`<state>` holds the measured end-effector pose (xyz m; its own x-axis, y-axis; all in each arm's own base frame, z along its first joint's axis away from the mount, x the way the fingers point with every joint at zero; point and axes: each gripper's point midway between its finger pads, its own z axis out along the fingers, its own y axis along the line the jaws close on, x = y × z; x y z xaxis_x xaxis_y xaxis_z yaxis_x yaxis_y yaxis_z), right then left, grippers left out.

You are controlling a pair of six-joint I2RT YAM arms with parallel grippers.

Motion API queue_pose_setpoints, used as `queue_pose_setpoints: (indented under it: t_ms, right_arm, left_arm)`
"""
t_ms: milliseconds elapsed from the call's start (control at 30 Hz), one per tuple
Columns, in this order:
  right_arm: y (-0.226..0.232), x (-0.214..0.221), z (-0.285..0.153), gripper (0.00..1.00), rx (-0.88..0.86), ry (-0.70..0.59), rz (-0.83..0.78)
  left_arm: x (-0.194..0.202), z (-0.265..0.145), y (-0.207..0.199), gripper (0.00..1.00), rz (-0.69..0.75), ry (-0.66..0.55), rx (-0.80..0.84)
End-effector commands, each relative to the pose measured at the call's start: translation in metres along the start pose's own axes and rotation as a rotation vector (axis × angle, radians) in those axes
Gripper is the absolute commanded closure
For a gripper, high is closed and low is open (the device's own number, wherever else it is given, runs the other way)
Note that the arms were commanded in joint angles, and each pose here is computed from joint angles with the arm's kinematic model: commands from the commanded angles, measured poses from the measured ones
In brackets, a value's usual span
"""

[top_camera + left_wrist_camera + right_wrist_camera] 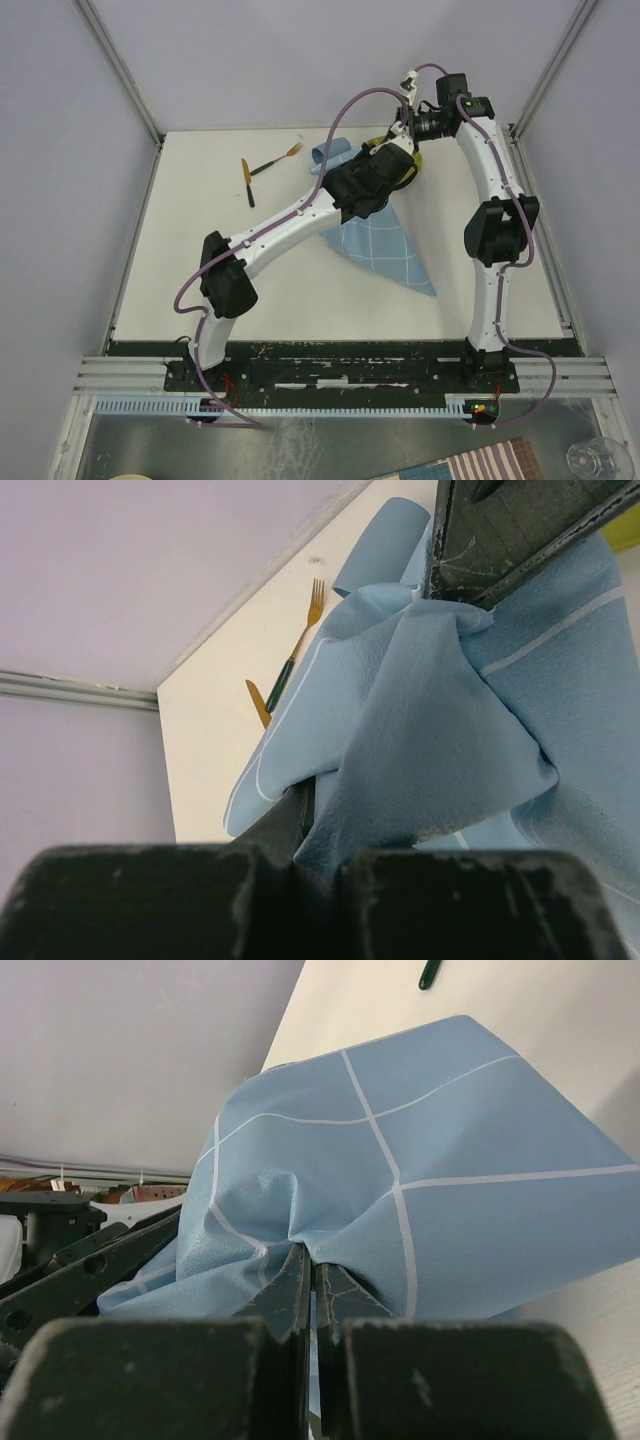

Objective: Set the dinner table for one person
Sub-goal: Flatten out the napkin at the center of the board.

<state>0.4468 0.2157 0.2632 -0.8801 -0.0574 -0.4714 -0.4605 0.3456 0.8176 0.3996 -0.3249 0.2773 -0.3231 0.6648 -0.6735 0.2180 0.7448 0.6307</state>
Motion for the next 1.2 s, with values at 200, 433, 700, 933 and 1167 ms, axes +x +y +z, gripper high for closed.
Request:
queue_pose_setpoints:
  t_ms: [200,433,700,933,1167]
  right_arm:
    - [-0.067,-0.029,-0.068,0.53,0.269,-0.162,-0.006]
    - [-0.106,-0.023,-0.136,0.38,0.427,-0.235,0.052]
    - [-0.130,0.014,-0.147,0.39,0.458,-0.182,0.124]
    - [-0.141,0.022,-0.153,0.39,0.472,-0.175,0.144]
    - [-0.161,0.024,-0.181,0.39,0.505,-0.227,0.215]
  left_arm:
    - [-0.069,-0.054,0.070,0.97,-0.204,-0.212,-0.081]
    - [-0.069,-0.054,0.067,0.97,-0.180,-0.208,-0.086]
    - [-0.078,-0.057,0.061,0.97,-0.101,-0.219,-0.095]
    - [-0.076,-0.053,0.078,0.97,0.098,-0.185,-0.184]
    - [-0.057,-0.042,0.077,0.97,0.375,-0.082,-0.195]
